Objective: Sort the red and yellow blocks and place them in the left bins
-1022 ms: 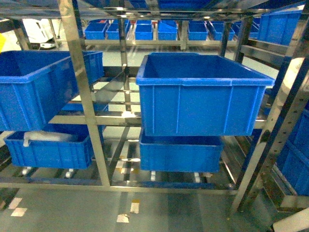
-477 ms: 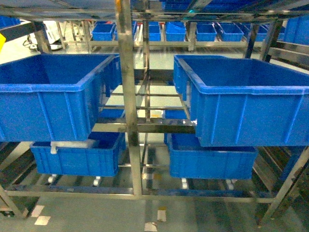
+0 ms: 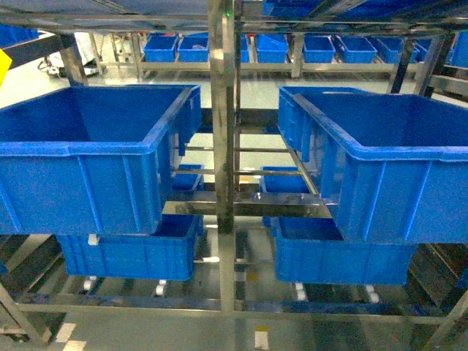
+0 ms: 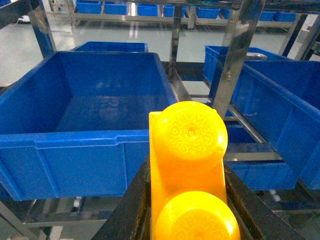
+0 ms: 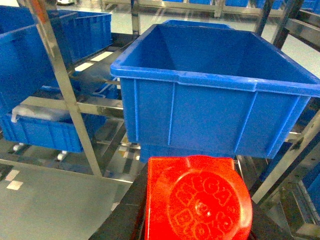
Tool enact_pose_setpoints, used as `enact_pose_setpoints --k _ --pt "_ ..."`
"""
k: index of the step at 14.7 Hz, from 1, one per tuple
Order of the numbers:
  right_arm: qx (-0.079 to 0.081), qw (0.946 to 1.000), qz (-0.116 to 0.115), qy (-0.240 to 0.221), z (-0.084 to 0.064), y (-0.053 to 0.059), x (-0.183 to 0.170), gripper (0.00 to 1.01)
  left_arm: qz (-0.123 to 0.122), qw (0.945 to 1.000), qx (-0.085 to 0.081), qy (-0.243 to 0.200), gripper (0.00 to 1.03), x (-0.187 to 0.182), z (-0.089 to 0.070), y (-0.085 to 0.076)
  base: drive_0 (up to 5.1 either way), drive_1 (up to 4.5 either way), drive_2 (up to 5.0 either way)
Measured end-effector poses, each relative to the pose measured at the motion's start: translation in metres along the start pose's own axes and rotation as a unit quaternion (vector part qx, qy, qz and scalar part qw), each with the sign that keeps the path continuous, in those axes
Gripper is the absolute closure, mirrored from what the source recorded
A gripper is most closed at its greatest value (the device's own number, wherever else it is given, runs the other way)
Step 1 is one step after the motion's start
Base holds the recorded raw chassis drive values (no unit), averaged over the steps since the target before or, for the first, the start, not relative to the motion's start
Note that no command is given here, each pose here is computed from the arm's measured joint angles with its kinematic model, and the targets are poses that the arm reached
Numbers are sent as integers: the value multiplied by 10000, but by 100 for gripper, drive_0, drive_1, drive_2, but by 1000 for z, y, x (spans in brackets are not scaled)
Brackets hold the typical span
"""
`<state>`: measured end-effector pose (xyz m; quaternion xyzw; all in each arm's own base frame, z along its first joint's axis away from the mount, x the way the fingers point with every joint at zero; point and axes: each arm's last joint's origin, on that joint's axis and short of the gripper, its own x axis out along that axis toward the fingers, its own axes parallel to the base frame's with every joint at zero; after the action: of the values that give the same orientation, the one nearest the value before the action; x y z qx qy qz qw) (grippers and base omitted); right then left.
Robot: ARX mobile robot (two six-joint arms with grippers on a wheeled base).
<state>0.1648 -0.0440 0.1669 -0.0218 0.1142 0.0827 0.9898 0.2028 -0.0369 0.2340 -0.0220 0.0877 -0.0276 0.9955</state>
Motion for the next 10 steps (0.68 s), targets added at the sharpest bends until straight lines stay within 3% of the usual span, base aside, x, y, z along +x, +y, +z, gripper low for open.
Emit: enact_pose_setpoints --k 10 --pt "-1 10000 0 -2 0 0 0 74 11 10000 -2 -6 76 0 0 0 -1 8 -11"
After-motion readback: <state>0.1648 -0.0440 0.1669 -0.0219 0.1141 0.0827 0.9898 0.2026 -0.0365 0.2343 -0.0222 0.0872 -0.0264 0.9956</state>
